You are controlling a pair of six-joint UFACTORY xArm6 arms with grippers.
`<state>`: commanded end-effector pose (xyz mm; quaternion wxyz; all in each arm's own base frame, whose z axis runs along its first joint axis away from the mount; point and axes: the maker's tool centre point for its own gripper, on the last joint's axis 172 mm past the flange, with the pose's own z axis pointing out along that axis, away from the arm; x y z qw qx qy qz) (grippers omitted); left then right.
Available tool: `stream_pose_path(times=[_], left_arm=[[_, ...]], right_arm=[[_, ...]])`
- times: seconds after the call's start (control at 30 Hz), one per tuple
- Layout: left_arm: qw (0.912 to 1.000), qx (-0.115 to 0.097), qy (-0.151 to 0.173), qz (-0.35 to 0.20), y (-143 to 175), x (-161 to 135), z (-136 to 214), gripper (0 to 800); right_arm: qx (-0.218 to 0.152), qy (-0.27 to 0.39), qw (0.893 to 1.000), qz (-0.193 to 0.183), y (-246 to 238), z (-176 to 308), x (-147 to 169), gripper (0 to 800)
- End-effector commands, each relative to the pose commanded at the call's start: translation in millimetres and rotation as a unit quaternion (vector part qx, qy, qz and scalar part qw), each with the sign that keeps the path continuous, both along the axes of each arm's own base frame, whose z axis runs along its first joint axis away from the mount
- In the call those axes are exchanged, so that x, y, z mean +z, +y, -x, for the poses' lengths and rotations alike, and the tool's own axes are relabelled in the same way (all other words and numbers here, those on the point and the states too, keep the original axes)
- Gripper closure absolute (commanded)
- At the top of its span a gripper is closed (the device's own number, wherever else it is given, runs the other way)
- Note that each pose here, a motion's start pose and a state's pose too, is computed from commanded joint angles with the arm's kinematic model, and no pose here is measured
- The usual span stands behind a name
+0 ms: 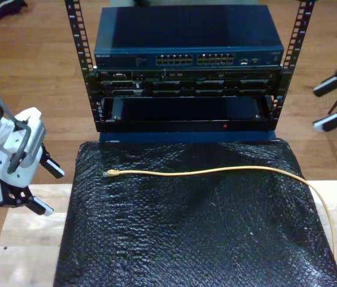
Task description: Grab the cable and plug it in
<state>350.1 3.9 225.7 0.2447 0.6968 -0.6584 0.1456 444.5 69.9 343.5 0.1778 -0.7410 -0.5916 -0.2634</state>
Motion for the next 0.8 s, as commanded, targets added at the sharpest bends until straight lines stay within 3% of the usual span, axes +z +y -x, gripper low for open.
stream_pose_path(times=[0.43, 0.8], left_arm=[[1.0000, 0.003, 0.004, 0.002, 0, -2, 2, 0], [0.9998, 0.017, 0.014, 0.002, 2, -4, 6, 0]], right_arm=[[0.039, 0.008, 0.999, 0.010, 74, -25, -22, 6], [0.101, 0.021, 0.990, 0.094, 141, -33, -64, 6]])
